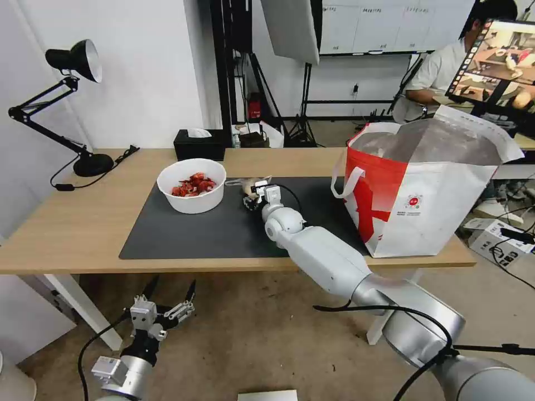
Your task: Pick up the trash from the table and place it into the takeout bag.
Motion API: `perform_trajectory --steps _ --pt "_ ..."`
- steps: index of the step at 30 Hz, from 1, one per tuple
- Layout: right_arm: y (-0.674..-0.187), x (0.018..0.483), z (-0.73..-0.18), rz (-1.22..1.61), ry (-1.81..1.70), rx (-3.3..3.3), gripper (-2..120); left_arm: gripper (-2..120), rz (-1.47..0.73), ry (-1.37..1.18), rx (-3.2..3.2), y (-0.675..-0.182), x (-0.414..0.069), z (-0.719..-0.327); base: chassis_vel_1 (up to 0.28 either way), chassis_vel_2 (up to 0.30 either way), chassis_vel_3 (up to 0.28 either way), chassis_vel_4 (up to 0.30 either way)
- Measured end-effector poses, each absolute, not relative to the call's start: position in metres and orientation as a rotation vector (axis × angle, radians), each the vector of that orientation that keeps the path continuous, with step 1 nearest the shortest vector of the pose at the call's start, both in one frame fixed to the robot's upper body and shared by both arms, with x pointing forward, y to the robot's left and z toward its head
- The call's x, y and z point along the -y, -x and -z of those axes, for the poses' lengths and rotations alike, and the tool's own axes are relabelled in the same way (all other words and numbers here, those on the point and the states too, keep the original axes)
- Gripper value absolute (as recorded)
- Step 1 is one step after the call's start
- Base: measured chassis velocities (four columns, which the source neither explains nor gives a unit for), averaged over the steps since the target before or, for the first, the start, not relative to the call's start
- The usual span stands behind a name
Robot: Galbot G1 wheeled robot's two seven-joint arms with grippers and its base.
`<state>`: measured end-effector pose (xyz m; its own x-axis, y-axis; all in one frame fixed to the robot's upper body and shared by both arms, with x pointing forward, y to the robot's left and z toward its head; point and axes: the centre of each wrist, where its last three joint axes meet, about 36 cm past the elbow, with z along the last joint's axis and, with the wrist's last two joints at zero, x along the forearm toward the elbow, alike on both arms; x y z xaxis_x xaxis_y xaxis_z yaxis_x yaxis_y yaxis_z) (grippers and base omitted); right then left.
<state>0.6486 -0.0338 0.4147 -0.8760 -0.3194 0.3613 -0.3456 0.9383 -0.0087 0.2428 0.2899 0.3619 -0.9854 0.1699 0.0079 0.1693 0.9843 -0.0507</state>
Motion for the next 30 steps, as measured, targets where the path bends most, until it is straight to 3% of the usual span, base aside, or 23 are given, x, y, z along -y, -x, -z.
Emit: perform_trajectory --steps 2,6,8,20,30 --pt "-0.645 0.037 -0.417 -0.112 -0.491 2.747 27 100 -0.075 0.266 3.118 -0.242 -0.29 -0.363 0.0 0.0 0.0 0.0" --pt "-0.641 0.039 -0.419 -0.122 -0.495 2.761 22 100 -0.074 0.267 3.119 -0.242 -0.29 -0.364 0.0 0.0 0.0 0.0" --pt "-0.626 0.054 -0.423 -0.198 -0.474 2.855 10 100 -0.074 0.265 3.121 -0.24 -0.289 -0.366 0.0 0.0 0.0 0.0" --pt "-0.551 0.108 -0.437 -0.194 -0.32 3.228 9 100 -0.091 0.244 3.13 -0.238 -0.286 -0.364 0.0 0.0 0.0 0.0" --pt "-0.487 0.119 -0.436 -0.204 -0.226 3.404 7 100 -0.118 0.234 3.122 -0.236 -0.278 -0.359 0.0 0.0 0.0 0.0"
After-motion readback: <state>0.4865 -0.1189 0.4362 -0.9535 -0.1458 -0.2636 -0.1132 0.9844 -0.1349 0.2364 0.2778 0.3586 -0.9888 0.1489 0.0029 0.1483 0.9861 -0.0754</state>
